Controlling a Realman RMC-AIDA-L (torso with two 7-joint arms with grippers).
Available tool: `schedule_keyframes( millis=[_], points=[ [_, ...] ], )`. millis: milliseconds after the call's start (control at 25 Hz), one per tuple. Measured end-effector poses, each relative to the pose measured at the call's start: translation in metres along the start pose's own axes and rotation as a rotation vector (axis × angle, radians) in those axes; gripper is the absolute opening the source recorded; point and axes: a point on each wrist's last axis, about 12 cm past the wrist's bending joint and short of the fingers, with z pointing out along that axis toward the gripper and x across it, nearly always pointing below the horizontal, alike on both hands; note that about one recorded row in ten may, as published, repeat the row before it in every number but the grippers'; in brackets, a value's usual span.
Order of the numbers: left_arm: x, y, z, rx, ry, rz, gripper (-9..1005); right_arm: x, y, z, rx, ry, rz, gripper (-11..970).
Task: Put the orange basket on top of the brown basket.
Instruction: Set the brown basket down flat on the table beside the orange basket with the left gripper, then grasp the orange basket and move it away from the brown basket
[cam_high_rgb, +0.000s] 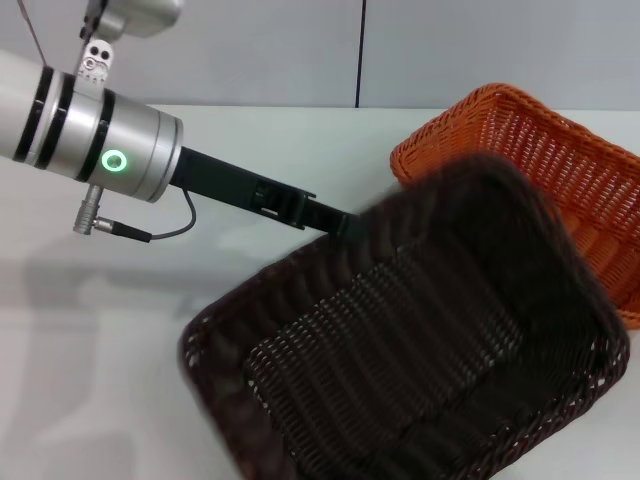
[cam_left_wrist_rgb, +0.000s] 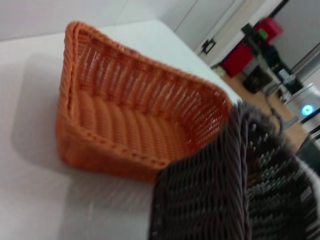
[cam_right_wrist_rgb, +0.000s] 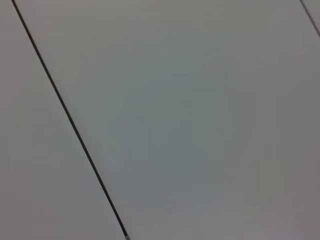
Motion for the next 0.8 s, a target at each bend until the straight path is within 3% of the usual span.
schedule_keyframes(
  millis=[160, 320, 560, 800],
  points=[
    [0.003, -0.002, -0.007, 0.051, -0.088, 0.011, 222, -0.002, 0.002, 0.004, -0.019, 0.008, -0.018, 758],
    [0.006, 0.000, -0.024, 0.081, -0.226, 0.029, 443, -0.003, 0.004, 0.006, -0.029, 0.013, -0.026, 758],
    [0.018, 0.009, -0.048, 0.069, -0.387, 0.079, 603, -0.005, 0.008, 0.008, -0.056, 0.005, -0.011, 758],
    [0.045, 0.018, -0.088, 0.014, -0.695, 0.207, 815, -0.021, 0.014, 0.015, -0.161, 0.010, 0.075, 759]
  ],
)
